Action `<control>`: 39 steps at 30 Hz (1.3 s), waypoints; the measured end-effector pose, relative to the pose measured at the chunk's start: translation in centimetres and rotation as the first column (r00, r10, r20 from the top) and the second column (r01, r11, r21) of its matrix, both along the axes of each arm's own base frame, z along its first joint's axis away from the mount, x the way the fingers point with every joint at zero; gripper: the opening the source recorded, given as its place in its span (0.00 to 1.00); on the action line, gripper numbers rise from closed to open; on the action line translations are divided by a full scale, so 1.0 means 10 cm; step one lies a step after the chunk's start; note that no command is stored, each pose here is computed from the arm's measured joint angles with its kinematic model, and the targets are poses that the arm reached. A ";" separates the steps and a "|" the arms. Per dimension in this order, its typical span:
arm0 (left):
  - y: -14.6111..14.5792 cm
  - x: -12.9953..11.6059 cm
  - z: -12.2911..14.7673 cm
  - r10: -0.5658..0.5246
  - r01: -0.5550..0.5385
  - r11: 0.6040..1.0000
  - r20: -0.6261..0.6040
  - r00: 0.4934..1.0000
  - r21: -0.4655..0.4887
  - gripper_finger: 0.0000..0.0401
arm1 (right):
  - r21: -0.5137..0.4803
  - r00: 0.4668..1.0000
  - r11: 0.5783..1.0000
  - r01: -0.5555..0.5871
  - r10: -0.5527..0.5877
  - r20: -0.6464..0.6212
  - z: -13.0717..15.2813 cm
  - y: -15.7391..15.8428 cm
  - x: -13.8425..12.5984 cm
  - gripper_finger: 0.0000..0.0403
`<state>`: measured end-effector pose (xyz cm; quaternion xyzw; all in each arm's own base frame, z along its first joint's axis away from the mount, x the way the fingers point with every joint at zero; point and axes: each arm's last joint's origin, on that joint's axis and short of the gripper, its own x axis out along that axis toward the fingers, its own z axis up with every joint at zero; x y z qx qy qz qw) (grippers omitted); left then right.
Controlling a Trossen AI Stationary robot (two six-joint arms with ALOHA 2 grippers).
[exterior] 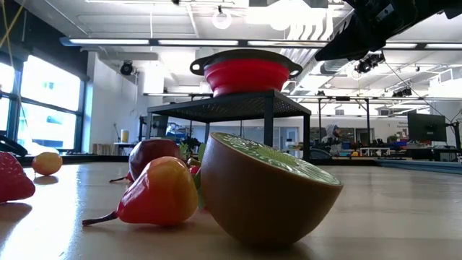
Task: Pick & Place Fruit
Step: Put the pear into the strainer bowl on the shelf
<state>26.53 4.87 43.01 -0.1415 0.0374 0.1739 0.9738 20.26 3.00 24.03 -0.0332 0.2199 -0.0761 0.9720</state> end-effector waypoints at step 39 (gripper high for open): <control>0.74 0.72 -0.94 -0.148 0.120 0.987 -0.291 0.945 -0.110 0.42 | -0.005 1.000 1.000 -0.002 0.002 -0.009 -0.01 0.00 0.00 0.01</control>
